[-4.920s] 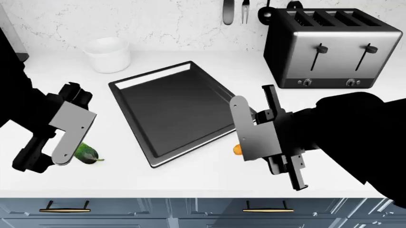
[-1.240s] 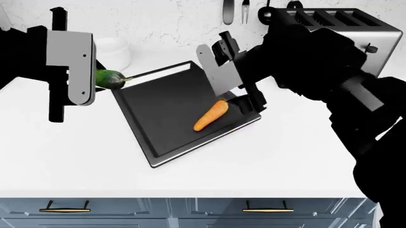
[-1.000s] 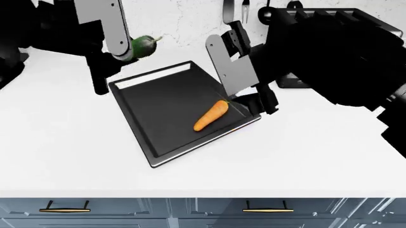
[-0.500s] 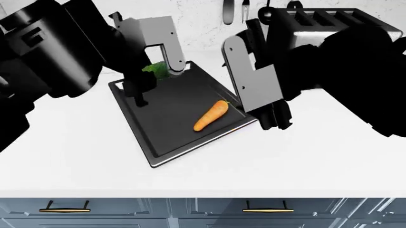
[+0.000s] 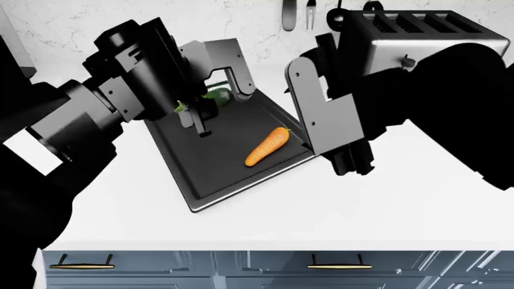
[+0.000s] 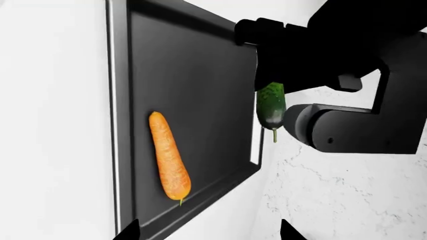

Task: Place the two vegetables and bowl onto the tray for setting up a vegetable dip station.

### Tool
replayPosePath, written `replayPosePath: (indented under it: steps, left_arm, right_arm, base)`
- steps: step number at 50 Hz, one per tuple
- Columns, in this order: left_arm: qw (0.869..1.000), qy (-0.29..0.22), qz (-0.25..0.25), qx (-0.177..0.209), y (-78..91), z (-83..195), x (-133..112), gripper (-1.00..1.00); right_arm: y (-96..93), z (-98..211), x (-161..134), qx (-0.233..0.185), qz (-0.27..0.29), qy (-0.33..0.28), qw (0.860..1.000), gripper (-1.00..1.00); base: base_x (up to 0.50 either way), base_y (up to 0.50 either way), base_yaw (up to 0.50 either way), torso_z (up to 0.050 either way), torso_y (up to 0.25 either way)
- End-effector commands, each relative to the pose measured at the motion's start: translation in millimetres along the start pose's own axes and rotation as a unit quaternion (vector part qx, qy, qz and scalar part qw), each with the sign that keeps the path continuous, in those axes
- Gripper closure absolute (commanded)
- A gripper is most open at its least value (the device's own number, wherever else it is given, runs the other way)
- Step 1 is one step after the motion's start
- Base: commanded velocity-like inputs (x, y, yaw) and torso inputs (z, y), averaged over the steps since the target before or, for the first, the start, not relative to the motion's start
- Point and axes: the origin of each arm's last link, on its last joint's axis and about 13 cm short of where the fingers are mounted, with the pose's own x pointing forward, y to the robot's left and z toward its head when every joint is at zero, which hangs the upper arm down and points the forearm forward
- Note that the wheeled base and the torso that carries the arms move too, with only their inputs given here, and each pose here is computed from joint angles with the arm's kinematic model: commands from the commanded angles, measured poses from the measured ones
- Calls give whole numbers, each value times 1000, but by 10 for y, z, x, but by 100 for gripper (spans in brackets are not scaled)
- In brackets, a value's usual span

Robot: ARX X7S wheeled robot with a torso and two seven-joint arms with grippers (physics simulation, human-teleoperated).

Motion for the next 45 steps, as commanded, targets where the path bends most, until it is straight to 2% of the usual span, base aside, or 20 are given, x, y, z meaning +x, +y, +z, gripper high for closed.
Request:
replayPosePath:
  steps: [1, 7, 13, 19, 27, 35, 36, 45]
  left_arm:
    - [1000, 20, -16, -3, -105, -23, 104, 100]
    - [999, 26, -19, -2, -152, -53, 136, 100]
    - [999, 30, -33, -13, -286, -143, 196, 100]
    - [999, 30, -35, -15, -299, -148, 193, 100]
    - [999, 25, -38, -24, -414, -129, 71, 100]
    - [998, 22, -45, -24, -520, -133, 84, 100]
    - [998, 26, -49, -23, -571, -165, 110, 100]
    - [997, 23, -64, -25, -659, -178, 241, 100]
  right_arm:
    - [31, 5, 64, 2, 1, -9, 1000, -100]
    - [31, 9, 71, 0, 1, -13, 1000, -100]
    - [12, 9, 76, -2, 2, -11, 1000, -100]
    - [9, 8, 81, -3, 2, -12, 1000, -100]
    - [77, -9, 167, 2, 4, -20, 1000, -100]
    - [106, 15, 137, 4, 1, -20, 1000, -100]
    - [111, 22, 135, 3, 0, -21, 1000, -100]
    - [121, 27, 93, 3, 3, -15, 1000, -100]
  base:
    - [0, 0, 0, 0, 0]
    - [0, 0, 0, 0, 0]
    - [0, 0, 0, 0, 2]
    - [0, 0, 0, 0, 0]
    - [0, 0, 0, 0, 0]
    - [0, 0, 0, 0, 0]
    - [0, 0, 0, 0, 0]
    - [0, 0, 0, 0, 0]
